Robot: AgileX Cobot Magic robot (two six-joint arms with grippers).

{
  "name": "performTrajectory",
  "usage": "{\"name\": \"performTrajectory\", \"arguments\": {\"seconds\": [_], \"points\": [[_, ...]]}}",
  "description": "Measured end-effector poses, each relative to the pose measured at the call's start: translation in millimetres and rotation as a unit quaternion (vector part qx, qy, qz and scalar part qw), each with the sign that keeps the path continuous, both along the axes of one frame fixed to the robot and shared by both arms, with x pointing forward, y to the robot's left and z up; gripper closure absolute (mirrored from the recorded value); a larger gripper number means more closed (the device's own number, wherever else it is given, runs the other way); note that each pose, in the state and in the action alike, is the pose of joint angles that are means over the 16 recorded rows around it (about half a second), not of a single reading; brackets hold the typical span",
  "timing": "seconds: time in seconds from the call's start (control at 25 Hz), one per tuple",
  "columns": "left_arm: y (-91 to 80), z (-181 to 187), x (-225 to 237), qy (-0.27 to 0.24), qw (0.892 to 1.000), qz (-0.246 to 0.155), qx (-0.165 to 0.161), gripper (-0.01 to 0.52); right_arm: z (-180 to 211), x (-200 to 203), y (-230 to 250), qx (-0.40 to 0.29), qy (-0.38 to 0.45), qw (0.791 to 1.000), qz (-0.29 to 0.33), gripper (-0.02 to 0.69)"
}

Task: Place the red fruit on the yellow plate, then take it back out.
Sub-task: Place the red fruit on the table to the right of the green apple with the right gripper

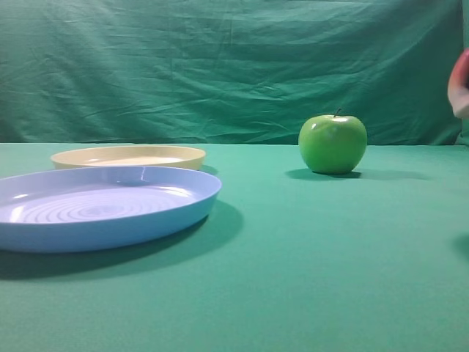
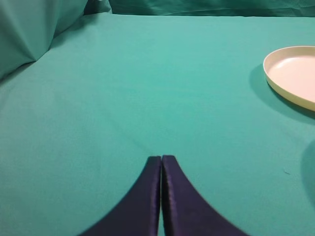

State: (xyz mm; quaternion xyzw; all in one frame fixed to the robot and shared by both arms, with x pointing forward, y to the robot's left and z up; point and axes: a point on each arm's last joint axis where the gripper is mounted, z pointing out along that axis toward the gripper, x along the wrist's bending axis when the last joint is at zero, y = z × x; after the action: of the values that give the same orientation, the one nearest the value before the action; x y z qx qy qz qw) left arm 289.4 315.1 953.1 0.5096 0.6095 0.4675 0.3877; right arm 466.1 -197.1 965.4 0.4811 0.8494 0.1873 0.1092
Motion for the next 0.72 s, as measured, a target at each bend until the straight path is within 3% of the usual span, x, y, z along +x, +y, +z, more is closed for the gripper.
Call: {"name": "performTrajectory", "arguments": {"seconds": [0.28,0.52,0.72], "points": [[0.0,0,0,0.0,1.0,0.0,0.0,0.514,-20,9,3,-0.015,0.018,1.0,0.003,0.303],[0.0,0,0,0.0,1.0,0.0,0.0,0.514,-9,16,5,-0.022,0.018,1.0,0.011,0.143],[0.0,0,0,0.0,1.0,0.0,0.0,0.514,22,21,6,-0.026,0.007,1.0,0.016,0.123]]}}
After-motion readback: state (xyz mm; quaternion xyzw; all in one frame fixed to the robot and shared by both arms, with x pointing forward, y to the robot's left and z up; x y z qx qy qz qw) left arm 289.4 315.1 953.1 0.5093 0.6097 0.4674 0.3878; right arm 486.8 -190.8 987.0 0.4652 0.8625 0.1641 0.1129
